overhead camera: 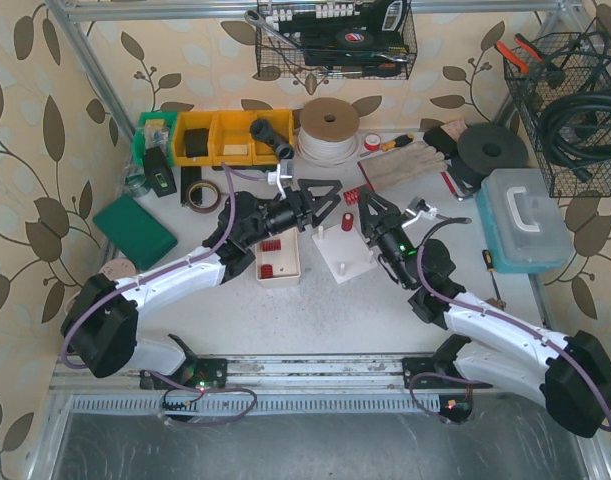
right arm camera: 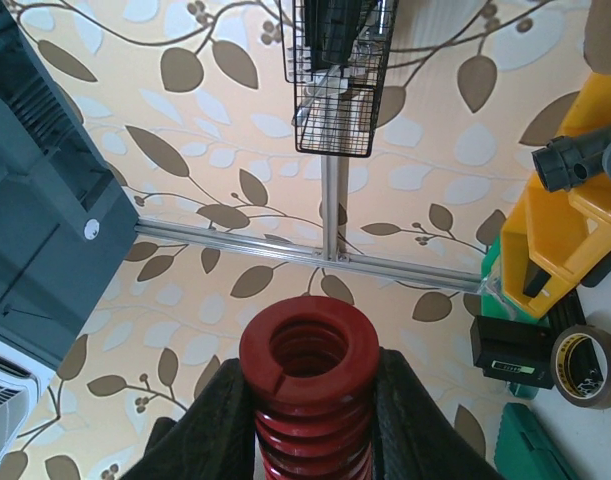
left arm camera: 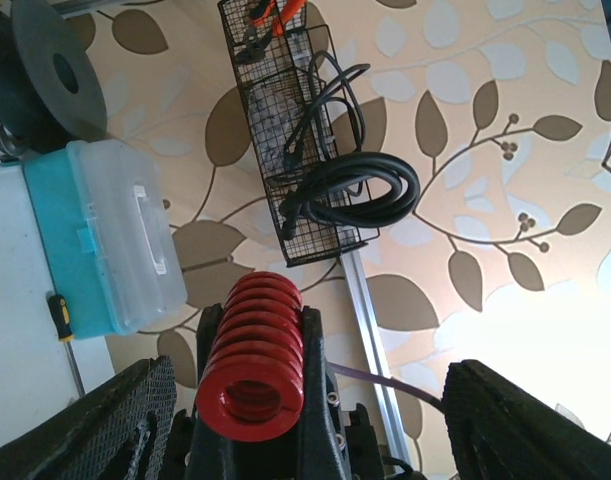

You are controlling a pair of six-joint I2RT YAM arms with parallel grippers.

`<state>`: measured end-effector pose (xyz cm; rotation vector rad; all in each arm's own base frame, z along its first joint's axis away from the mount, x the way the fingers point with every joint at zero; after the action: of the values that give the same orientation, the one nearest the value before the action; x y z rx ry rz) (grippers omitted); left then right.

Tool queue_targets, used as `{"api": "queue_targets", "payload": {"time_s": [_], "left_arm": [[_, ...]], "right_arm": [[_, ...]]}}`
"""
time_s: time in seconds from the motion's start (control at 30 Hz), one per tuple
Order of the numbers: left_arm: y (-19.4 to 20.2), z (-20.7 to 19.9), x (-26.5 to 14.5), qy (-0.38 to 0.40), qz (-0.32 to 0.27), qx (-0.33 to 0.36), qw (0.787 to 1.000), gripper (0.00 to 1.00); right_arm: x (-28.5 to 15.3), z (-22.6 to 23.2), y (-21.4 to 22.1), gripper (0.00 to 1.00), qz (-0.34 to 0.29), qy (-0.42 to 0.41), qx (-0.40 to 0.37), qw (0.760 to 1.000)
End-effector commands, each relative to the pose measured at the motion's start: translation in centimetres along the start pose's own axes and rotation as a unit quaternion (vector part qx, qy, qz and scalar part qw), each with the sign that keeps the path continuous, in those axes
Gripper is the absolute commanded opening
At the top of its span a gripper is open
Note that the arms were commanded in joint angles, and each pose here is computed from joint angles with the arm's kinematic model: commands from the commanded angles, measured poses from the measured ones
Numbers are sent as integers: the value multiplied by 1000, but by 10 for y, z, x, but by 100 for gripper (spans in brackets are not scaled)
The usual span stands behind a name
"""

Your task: Install the large spring

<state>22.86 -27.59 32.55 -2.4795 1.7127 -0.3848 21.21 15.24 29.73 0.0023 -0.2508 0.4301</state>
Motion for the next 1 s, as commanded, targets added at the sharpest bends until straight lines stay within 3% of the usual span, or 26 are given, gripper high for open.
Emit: {"api": "queue_targets", "payload": {"time_s": [0.0, 0.23, 0.97], "left_arm": [[8, -11, 4, 23, 22, 25, 999, 76], [14, -11, 12, 20, 34, 30, 999, 75], [11, -13, 19, 10, 34, 47, 998, 51]], "right_arm": [[0, 17, -2, 0, -5, -33, 0, 999], [2, 15, 0, 0, 2, -33, -4, 999], [2, 18, 3, 0, 24, -43, 14, 999]]}}
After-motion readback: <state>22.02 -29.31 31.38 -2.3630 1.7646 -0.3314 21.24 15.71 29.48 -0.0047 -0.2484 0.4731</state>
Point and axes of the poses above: each gripper's point midway between its finger pads, its own x axis out along the fingers, its own z axis along the line the jaws close on, y = z × x, the point moved 9 cm from there along -x, back along the fingers
